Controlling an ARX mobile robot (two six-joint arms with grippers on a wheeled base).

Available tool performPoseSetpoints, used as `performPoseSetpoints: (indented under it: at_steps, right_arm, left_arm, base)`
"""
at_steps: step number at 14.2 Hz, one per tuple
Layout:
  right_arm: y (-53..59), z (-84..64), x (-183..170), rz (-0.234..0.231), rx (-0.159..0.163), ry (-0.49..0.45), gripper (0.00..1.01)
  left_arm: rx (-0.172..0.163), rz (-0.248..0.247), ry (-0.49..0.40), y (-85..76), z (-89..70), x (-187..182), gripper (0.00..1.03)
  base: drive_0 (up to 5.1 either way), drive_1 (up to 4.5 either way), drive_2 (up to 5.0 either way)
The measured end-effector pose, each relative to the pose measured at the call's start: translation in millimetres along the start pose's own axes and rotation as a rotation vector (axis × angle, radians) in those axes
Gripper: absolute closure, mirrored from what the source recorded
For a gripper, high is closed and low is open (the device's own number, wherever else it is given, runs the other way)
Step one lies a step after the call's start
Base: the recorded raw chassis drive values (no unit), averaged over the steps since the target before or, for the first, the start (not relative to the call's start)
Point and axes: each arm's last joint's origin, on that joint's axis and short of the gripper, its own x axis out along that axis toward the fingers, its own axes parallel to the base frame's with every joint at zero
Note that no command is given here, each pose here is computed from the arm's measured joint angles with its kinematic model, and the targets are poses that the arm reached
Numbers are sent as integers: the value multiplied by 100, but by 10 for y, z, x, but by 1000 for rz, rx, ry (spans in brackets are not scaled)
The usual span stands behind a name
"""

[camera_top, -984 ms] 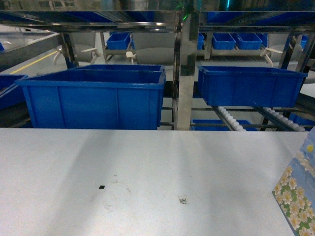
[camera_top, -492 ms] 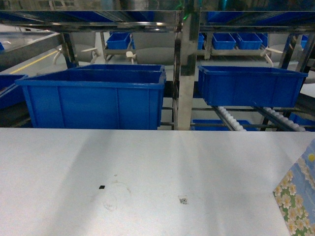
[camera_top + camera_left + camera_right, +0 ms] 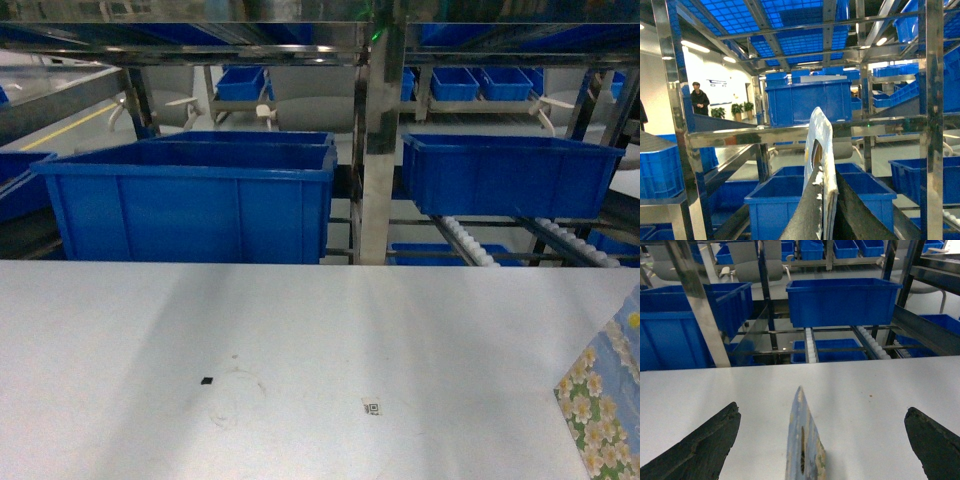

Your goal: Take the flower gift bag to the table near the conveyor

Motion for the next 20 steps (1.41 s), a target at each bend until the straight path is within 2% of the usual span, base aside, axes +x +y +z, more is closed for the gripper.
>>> performPoseSetpoints:
  at_steps: [3,5,8,9,10,12,17,18,20]
  right_arm:
    - [111,68,-214,54,-8,-41,3]
    - [132,71,-237,56,-25,-54,3]
    - [131,68,-237,56,-31,-55,3]
    - [131,68,-237,56,-31,-54,3]
    - [131,68,-237,56,-31,-55,3]
    - [132,68,-237,56,-31,-55,3]
    - [132,68,-237,56,-32,-54,3]
    - [132,68,-237,56,-31,-55,3]
    - [132,68,-237,56,-32,-54,3]
  left_arm:
    - [0,0,0,0,0,0,101]
    - [0,0,0,0,0,0,101]
    - [-1,-1,-3,-3,2,0,101]
    - [-18,12,-20,-48,7,23,101]
    - [-28,-3,-25,-139,-5,61,101]
    - [-43,-18,15,-323,-132,144,101]
    - [-41,-22,38,-584,-380,347,101]
    - [-22,-33,81,-653,-473,427,101]
    - [53,-69,228,-790,-786,528,101]
  base:
    - [0,0,0]
    - [0,0,0]
    - [0,0,0]
    - [0,0,0]
    - [0,0,0]
    - [0,0,0]
    - [0,0,0]
    - [0,0,0]
    - [0,0,0]
